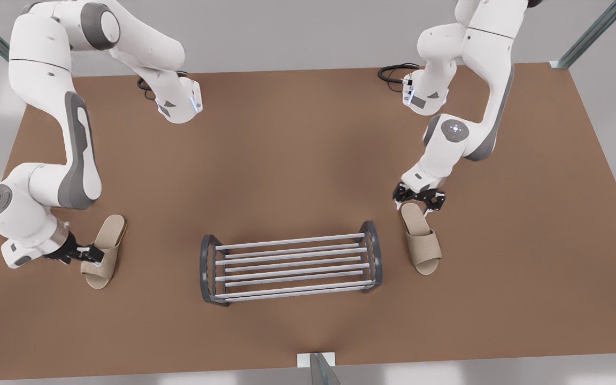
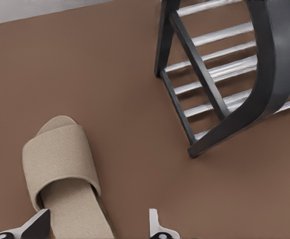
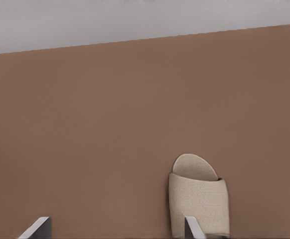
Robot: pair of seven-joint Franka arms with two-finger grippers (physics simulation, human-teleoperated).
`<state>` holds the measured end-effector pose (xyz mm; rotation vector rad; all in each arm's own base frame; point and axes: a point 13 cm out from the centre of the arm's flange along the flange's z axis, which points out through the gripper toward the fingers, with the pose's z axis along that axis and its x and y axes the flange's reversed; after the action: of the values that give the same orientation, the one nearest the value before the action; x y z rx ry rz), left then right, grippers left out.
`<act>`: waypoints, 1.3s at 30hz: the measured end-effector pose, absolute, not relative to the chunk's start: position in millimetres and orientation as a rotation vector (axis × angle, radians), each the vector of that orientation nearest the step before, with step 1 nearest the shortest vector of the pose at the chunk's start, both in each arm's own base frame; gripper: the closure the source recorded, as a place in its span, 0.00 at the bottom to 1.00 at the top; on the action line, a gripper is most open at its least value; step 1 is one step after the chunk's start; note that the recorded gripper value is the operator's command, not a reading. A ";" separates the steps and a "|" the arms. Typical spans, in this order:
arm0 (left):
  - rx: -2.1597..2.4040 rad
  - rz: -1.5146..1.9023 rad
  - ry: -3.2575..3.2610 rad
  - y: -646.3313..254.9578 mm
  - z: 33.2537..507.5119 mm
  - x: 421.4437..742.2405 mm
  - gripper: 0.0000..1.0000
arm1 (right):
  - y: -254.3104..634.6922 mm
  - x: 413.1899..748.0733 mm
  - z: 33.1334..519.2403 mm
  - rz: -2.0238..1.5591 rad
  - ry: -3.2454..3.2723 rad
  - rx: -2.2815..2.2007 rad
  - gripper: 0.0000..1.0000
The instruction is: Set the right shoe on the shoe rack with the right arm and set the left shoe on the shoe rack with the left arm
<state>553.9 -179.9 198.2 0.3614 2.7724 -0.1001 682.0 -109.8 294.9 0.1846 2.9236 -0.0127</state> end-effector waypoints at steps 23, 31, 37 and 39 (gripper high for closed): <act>0.031 -0.124 2.538 -82.8 120.2 570.2 0.02 | -221.2 564.0 212.1 -0.231 2.373 0.134 0.00; -0.010 -0.116 2.570 -73.4 86.0 569.9 0.02 | -179.1 573.8 191.3 -0.172 2.384 0.035 0.00; -0.028 -0.110 2.562 -67.7 80.6 580.5 0.02 | -167.5 576.4 172.2 -0.129 2.402 0.026 0.00; -0.030 -0.110 2.561 -67.5 78.3 583.0 0.02 | -171.6 580.9 163.4 -0.113 2.406 0.042 0.00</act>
<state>583.0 -67.5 78.3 -0.0301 2.5610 -0.1097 580.9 -171.6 163.4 0.0417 2.4061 -0.1125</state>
